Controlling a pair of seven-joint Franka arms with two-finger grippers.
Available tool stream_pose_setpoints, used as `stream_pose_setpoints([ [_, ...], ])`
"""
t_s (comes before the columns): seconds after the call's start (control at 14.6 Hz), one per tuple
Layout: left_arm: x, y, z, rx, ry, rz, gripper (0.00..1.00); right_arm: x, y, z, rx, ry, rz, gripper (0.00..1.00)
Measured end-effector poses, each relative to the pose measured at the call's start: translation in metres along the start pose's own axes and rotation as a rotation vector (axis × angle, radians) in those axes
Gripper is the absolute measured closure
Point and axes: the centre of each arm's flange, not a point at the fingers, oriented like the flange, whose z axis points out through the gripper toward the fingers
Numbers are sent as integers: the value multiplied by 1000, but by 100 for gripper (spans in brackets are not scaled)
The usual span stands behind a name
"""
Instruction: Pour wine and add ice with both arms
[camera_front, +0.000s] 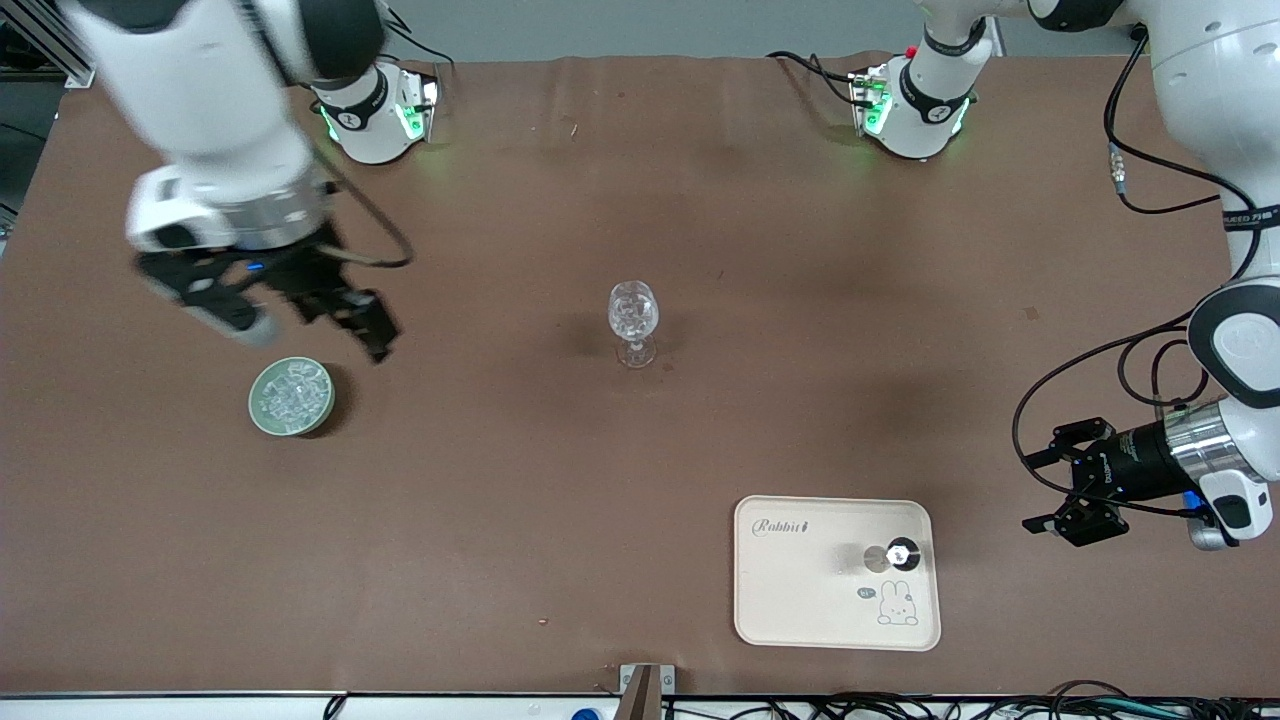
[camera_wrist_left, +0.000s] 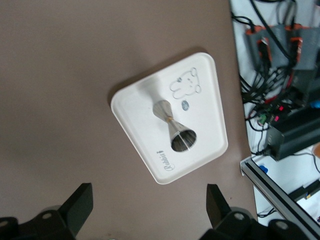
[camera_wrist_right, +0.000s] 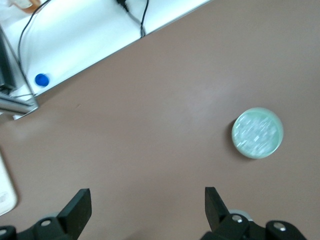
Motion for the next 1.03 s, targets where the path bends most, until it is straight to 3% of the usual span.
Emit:
stream_pose_setpoints([
  [0.21, -25, 15, -42, -45, 6, 34, 0, 49, 69, -1, -22, -50, -65, 0],
  [0.34, -42, 13, -81, -42, -18, 56, 0, 69, 110, -7, -18, -79, -134, 0],
  [0.48, -63, 11, -116, -18, 0, 162, 0, 79, 149, -14, -21, -131, -197, 0],
  [0.82, -126, 1, -156, 236, 94, 717, 2, 94, 240, -40, 13, -204, -357, 0],
  [1.03, -168, -10, -165, 353, 131, 917, 3, 90, 241, -47, 21, -203, -382, 0],
])
